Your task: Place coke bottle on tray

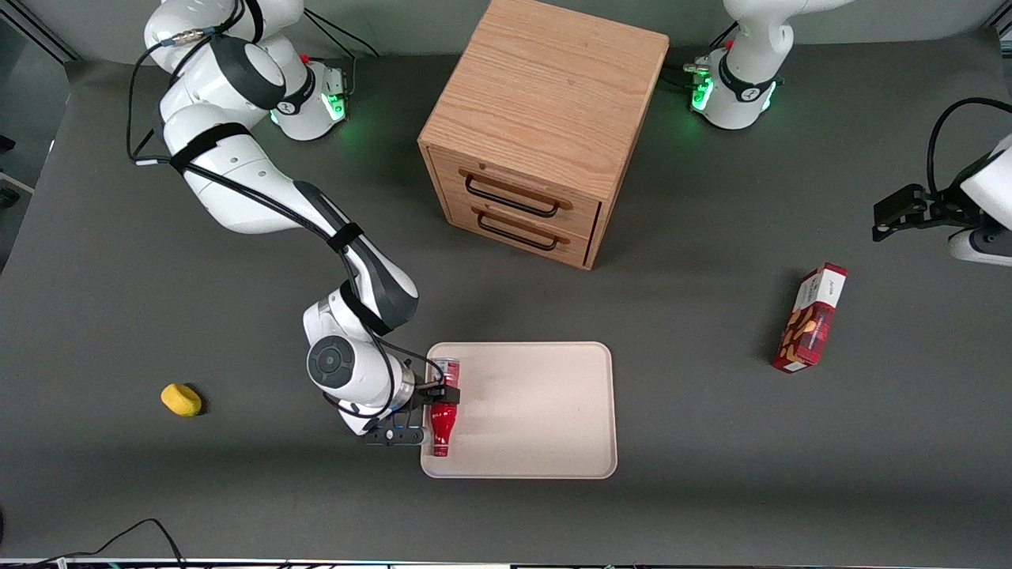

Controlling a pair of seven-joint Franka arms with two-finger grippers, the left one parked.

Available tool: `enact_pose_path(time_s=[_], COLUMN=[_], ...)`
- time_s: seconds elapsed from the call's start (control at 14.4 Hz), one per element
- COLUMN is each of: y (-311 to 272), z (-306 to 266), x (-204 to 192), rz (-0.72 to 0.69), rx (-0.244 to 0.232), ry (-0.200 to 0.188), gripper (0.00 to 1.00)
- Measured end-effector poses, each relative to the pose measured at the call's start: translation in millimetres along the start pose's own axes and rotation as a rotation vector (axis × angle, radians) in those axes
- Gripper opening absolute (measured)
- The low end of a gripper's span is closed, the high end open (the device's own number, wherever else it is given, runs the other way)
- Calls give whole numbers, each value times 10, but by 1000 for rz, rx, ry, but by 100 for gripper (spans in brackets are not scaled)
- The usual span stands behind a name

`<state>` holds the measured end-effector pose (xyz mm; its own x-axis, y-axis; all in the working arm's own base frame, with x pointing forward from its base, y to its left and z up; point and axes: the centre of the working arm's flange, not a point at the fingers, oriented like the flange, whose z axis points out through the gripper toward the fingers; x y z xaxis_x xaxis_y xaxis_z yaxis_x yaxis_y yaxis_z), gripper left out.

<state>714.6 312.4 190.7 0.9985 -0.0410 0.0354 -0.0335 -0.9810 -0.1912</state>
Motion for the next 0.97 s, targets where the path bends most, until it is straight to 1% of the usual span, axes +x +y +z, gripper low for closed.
enact_pose_path(time_s=[0.35, 0.76, 0.97], y=[0, -7, -24], z=[-5, -86, -370], x=[4, 47, 116], rz=[0, 2, 0], rx=[0, 5, -4], ry=[1, 16, 32], gripper=[100, 100, 100])
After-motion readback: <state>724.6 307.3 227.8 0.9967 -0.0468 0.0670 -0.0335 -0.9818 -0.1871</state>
